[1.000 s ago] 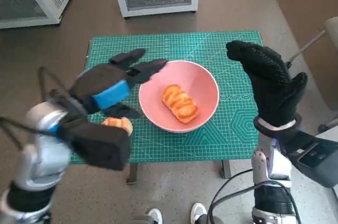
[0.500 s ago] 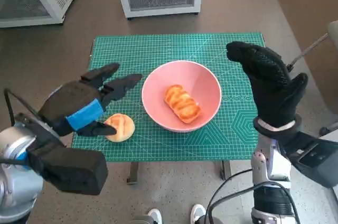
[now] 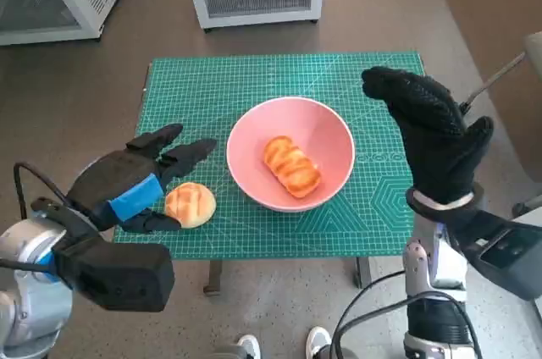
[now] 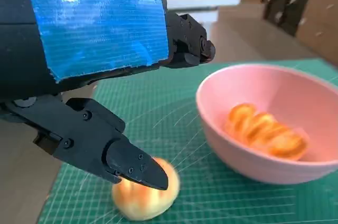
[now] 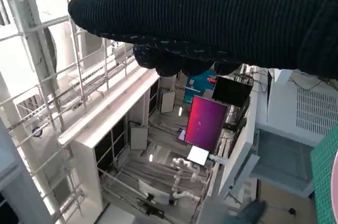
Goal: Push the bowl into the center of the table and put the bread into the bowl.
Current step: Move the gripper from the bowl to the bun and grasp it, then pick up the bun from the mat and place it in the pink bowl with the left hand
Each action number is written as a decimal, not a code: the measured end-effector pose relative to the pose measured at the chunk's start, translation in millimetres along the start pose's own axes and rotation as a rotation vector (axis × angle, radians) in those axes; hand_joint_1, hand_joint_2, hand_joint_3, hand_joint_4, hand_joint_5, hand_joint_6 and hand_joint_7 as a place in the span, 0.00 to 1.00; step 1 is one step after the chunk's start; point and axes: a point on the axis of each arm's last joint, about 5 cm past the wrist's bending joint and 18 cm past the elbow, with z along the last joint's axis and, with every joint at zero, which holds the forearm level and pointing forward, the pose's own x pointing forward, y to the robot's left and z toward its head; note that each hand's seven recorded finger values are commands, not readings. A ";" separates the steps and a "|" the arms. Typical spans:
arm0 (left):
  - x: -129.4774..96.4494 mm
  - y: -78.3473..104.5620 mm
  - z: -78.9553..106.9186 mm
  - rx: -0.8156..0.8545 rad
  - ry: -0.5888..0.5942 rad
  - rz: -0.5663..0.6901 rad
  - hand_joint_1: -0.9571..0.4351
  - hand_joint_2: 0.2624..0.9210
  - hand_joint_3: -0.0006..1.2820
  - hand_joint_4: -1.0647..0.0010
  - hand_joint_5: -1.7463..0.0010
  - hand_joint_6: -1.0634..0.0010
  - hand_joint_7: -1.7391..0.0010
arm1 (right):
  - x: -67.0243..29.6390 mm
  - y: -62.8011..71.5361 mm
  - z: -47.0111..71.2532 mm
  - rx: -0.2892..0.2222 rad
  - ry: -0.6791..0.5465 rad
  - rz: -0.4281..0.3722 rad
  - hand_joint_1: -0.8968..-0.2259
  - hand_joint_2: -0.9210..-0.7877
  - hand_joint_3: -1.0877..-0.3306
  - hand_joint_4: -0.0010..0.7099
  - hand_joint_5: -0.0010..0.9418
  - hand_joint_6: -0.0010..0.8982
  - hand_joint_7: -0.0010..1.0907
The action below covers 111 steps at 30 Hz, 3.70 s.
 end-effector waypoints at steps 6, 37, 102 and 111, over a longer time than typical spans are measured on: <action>9.6 -12.5 -3.3 -0.018 0.021 -0.041 0.44 0.74 0.00 0.85 1.00 0.72 0.99 | -0.1 -1.3 0.6 -0.004 0.004 0.002 0.78 0.00 0.67 0.85 0.05 0.18 0.88; 69.4 -70.3 -30.4 -0.157 0.213 -0.225 0.73 0.86 0.03 0.43 0.93 0.44 0.94 | -0.9 -5.4 2.7 -0.018 0.012 -0.001 0.78 0.00 0.68 0.84 0.06 0.20 0.85; 78.3 45.9 72.2 0.053 -0.324 0.284 0.69 0.99 0.01 0.23 0.40 0.38 0.35 | -2.4 -7.8 -0.1 -0.016 0.024 0.019 0.79 0.00 0.67 0.82 0.12 0.17 0.89; 115.1 32.8 82.2 0.049 -0.347 0.171 0.69 1.00 0.03 0.30 0.37 0.41 0.32 | -3.9 -9.6 1.0 -0.025 0.025 0.016 0.80 0.00 0.67 0.81 0.13 0.17 0.89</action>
